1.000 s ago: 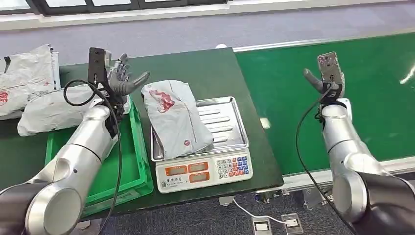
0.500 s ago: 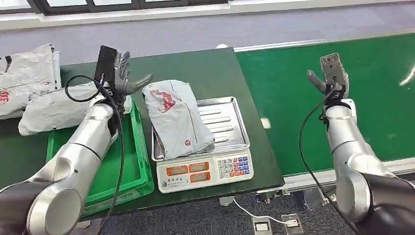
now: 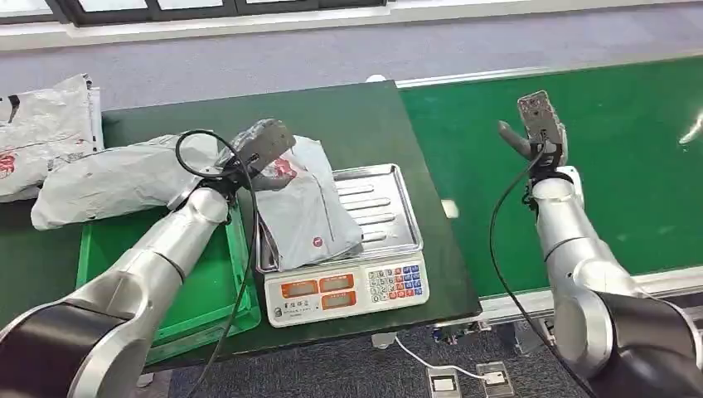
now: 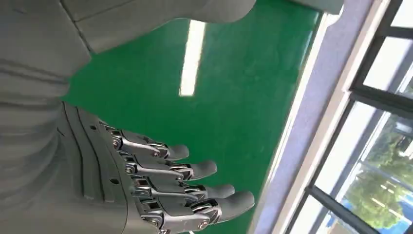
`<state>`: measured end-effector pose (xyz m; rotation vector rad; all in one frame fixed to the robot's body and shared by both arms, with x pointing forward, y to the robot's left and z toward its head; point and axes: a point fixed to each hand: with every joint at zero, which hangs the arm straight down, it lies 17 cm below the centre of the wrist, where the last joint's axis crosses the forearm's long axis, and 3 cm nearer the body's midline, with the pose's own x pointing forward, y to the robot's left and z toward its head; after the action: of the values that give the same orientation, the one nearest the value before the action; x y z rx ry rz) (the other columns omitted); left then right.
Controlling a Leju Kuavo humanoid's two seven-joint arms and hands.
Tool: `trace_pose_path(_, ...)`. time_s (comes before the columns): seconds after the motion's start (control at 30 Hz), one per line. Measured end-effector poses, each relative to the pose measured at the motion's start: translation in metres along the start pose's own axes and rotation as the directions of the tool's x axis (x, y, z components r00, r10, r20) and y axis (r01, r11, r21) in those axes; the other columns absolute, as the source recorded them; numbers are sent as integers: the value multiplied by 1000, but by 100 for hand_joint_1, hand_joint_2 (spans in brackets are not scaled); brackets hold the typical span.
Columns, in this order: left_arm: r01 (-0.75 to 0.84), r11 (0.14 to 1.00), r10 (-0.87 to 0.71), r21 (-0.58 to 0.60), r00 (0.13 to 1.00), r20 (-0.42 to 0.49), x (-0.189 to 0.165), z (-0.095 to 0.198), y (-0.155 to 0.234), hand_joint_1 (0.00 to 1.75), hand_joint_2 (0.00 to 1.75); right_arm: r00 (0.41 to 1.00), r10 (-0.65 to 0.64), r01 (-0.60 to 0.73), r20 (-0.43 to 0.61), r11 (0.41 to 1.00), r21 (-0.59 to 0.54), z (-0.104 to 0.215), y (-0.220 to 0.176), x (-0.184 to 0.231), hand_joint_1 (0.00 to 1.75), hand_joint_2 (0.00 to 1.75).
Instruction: Moved the parcel from conveyor to table for the left to box.
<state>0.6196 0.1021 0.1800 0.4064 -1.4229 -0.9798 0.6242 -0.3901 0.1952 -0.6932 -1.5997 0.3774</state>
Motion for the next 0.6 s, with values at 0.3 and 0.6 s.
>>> trace_pose_path(0.3, 264, 955, -268, -133, 963, -12, -19, 10, -51, 0, 175, 1000, -11, 11, 2, 1000, 18, 1, 12, 5, 0, 175)
trace_pose_path(0.6, 334, 912, -352, -238, 935, -37, -39, 20, -77, 0, 175, 1000, -8, 8, -3, 999, 34, 2, 20, 8, 0, 175)
